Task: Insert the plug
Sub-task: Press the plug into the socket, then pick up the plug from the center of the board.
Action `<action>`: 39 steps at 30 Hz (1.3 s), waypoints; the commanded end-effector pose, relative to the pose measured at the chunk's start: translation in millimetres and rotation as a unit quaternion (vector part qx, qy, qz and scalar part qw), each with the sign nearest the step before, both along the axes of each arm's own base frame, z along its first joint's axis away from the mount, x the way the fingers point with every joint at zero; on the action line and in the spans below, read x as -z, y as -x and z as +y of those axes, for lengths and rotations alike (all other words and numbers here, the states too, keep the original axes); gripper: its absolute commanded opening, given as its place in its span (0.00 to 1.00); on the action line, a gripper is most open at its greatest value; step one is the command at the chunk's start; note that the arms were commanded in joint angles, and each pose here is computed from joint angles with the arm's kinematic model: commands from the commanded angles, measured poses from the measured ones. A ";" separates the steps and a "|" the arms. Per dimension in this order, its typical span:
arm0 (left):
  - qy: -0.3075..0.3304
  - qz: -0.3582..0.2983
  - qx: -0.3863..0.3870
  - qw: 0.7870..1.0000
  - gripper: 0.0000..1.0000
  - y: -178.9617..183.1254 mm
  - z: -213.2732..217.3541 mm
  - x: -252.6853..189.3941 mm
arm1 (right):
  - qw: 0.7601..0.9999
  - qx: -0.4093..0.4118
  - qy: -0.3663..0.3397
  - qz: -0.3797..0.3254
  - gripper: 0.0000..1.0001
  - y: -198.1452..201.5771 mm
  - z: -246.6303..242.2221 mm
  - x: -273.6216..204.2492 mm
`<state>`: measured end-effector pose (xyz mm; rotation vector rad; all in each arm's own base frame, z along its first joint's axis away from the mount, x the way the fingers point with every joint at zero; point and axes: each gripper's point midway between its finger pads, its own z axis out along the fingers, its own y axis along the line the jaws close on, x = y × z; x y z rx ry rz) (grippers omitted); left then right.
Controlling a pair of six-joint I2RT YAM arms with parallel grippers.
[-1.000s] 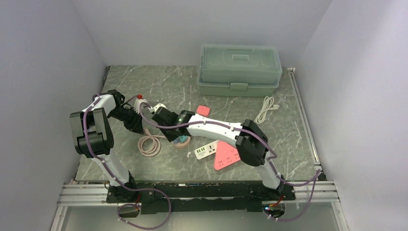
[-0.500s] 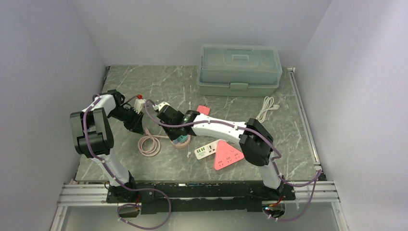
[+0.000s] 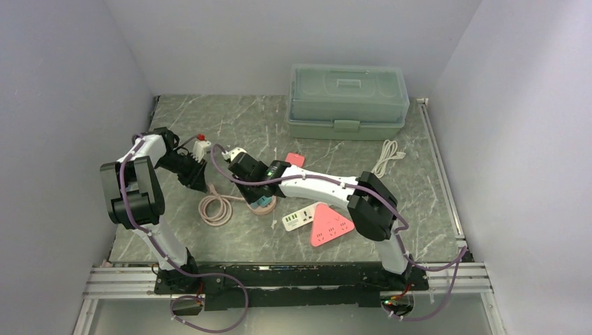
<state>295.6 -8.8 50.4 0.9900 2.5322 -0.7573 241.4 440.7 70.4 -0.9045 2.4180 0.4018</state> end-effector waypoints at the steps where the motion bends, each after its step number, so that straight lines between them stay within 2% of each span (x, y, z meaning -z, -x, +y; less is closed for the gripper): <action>1: -0.008 -0.037 0.004 0.999 0.13 -11.3 7.9 -22.1 | 0.968 0.010 0.233 0.089 0.00 27.0 -107.2 105.9; 3: -0.005 -0.037 0.001 0.999 0.13 -12.3 7.1 -23.8 | 0.973 0.017 0.215 0.079 0.00 17.1 -99.3 90.3; 6: 0.001 -0.038 -0.001 0.999 0.13 -13.5 5.2 -26.3 | 0.986 0.031 0.155 0.049 0.09 -6.4 -73.0 45.0; 8: 0.005 -0.035 -0.004 0.999 0.13 -12.8 4.0 -26.5 | 0.993 0.037 0.112 0.032 0.21 -17.7 -57.9 13.3; 10: 0.007 -0.035 -0.005 0.999 0.13 -12.6 2.9 -27.2 | 0.996 0.039 0.072 0.018 0.26 -23.9 -45.4 -17.6; 15: 0.003 -0.035 -0.014 0.999 0.13 -14.8 4.2 -30.6 | 0.999 0.043 -0.002 -0.008 0.52 -30.3 -27.7 -75.9; 18: -0.020 -0.034 -0.030 0.999 0.12 -20.2 12.4 -30.6 | 0.998 0.066 -0.006 -0.022 0.64 -40.0 -39.4 -89.9; 23: -0.039 -0.043 -0.046 0.997 0.15 -20.3 22.9 -36.1 | 0.987 0.157 0.012 -0.029 0.84 -73.8 -94.1 -76.5; 25: -0.032 -0.049 -0.053 0.997 0.27 -19.4 24.3 -44.8 | 0.980 0.195 0.026 -0.033 0.96 -91.6 -122.6 -62.6; 26: -0.029 -0.053 -0.056 0.997 0.32 -19.2 24.2 -49.9 | 0.977 0.209 0.035 -0.038 0.99 -99.4 -133.3 -57.0; 29: -0.024 -0.066 -0.061 0.996 0.52 -19.7 23.4 -63.6 | 0.965 0.251 0.063 -0.042 1.00 -121.9 -160.3 -36.8; 30: -0.025 -0.071 -0.063 0.995 0.65 -20.5 23.3 -66.7 | 0.961 0.264 0.067 -0.042 1.00 -128.5 -166.4 -32.2; 31: -0.026 -0.075 -0.065 0.995 0.93 -21.1 23.6 -69.1 | 0.958 0.274 0.069 -0.044 1.00 -134.7 -170.2 -28.2; 32: -0.027 -0.077 -0.066 0.994 0.99 -21.7 23.9 -70.9 | 0.955 0.284 0.068 -0.049 1.00 -141.1 -172.8 -25.8; 39: -0.040 -0.095 -0.084 0.991 1.00 -28.4 31.3 -84.9 | 0.944 0.327 0.017 -0.034 1.00 -166.5 -150.5 -1.4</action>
